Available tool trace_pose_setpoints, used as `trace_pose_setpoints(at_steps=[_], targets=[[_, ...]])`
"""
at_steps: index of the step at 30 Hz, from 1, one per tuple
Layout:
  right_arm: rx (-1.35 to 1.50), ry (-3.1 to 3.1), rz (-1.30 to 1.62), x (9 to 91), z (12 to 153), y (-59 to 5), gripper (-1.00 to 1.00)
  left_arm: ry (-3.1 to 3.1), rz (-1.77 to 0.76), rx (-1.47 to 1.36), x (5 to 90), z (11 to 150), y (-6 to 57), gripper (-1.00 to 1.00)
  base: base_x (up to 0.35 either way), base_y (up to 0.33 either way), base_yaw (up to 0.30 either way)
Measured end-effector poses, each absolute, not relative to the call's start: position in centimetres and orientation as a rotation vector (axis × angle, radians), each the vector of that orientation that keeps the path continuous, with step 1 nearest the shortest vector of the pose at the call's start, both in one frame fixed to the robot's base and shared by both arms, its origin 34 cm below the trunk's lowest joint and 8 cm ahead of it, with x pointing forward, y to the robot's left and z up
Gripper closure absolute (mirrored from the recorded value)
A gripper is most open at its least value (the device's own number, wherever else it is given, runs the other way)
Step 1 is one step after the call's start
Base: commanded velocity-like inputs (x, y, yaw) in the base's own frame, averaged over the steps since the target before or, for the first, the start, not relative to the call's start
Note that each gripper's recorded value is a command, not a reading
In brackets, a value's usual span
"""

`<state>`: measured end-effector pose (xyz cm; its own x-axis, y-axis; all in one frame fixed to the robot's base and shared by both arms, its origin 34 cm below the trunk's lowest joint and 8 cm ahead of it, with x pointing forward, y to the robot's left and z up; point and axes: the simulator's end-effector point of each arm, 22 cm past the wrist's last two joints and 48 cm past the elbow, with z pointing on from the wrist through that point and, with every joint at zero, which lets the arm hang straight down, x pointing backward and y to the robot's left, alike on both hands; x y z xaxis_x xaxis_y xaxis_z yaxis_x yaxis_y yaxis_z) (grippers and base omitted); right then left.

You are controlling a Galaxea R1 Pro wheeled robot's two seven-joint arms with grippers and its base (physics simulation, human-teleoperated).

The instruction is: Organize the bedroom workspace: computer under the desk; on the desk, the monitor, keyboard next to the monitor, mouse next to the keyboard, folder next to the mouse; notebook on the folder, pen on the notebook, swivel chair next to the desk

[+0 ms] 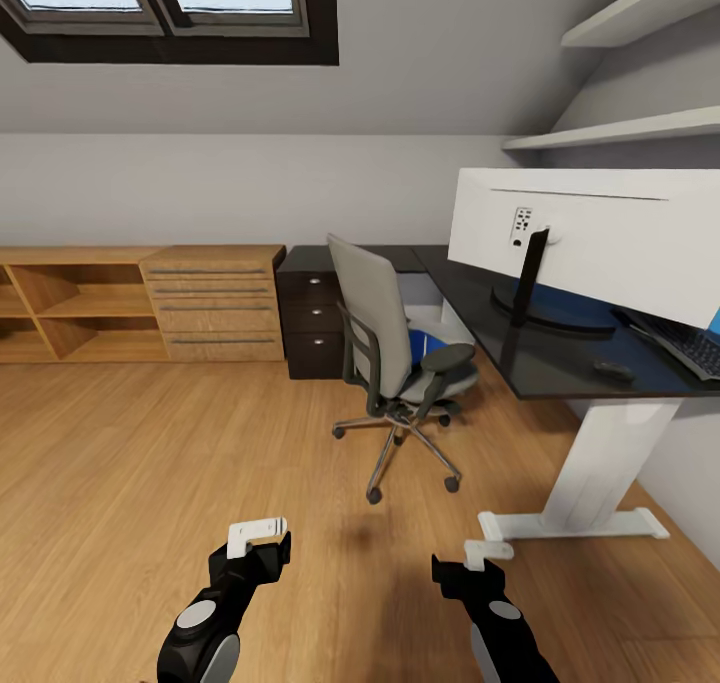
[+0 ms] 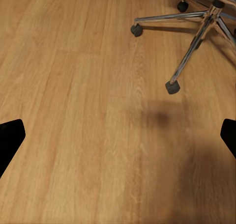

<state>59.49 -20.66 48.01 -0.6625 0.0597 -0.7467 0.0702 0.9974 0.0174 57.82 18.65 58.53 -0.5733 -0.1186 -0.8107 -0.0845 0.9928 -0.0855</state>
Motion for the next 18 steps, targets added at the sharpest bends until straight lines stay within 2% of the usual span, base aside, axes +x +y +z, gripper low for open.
trace_pose_setpoints(at_steps=[10, 12, 18], targets=[[0.076, 2.279, -0.013, 59.4, 46.0, -20.3, -1.0, 2.177, -0.051, -0.141, 57.5, 56.7, 18.5, -1.0, 0.0, 0.0, 0.0], [0.008, 2.197, -0.051, 68.2, 50.0, -20.0, -1.0, 2.172, -0.053, -0.142, 57.4, 56.5, 18.5, -1.0, 0.0, 0.0, 0.0], [-0.031, 2.106, -0.093, 77.2, 53.2, -21.1, -1.0, 2.159, -0.058, -0.142, 57.5, 56.7, 18.4, -1.0, 0.0, 0.0, 0.0]])
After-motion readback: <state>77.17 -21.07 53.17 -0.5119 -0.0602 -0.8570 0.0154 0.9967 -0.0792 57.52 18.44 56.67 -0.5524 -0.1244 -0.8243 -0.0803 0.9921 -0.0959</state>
